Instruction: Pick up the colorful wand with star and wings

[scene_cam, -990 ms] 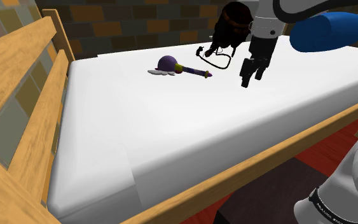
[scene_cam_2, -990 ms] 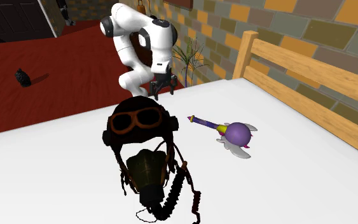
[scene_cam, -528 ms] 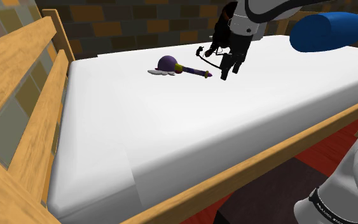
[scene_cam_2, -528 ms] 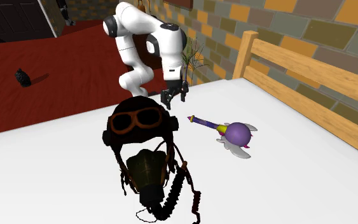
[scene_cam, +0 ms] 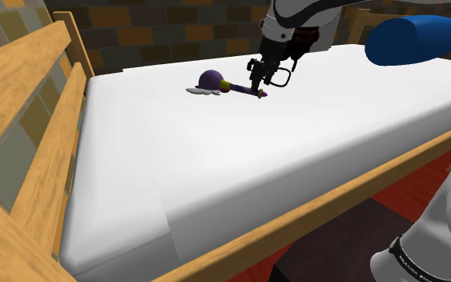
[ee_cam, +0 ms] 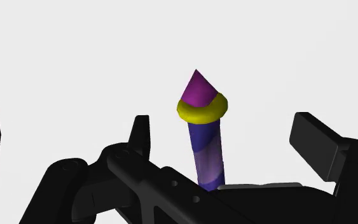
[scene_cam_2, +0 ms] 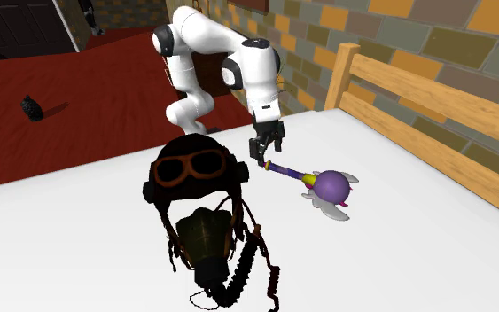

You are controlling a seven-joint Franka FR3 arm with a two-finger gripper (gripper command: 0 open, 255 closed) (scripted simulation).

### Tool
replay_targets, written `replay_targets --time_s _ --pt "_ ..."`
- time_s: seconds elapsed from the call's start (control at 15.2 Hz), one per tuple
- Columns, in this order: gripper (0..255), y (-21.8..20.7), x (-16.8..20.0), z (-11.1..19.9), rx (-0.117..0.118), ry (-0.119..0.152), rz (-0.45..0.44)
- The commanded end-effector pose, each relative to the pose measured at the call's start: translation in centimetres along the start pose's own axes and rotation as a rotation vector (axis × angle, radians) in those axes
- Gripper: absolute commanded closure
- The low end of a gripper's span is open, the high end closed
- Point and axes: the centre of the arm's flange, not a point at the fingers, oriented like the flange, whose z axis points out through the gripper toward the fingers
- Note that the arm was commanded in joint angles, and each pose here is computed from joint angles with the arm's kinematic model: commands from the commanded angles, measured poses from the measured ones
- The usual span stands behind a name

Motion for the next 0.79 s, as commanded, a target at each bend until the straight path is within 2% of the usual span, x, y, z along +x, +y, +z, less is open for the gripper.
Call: replay_targets --time_s 0.0,0.46,0.53,0.73 --pt "0 0.2 2.4 -0.1 0.008 0.026 -0.033" --pt "0 -0.4 10.2 0.0 0.036 0.114 -0.144" --pt "0 -0.5 11.0 0.0 0.039 0.123 -0.155" --pt "0 -0.5 10.7 1.6 0.039 0.123 -0.155"
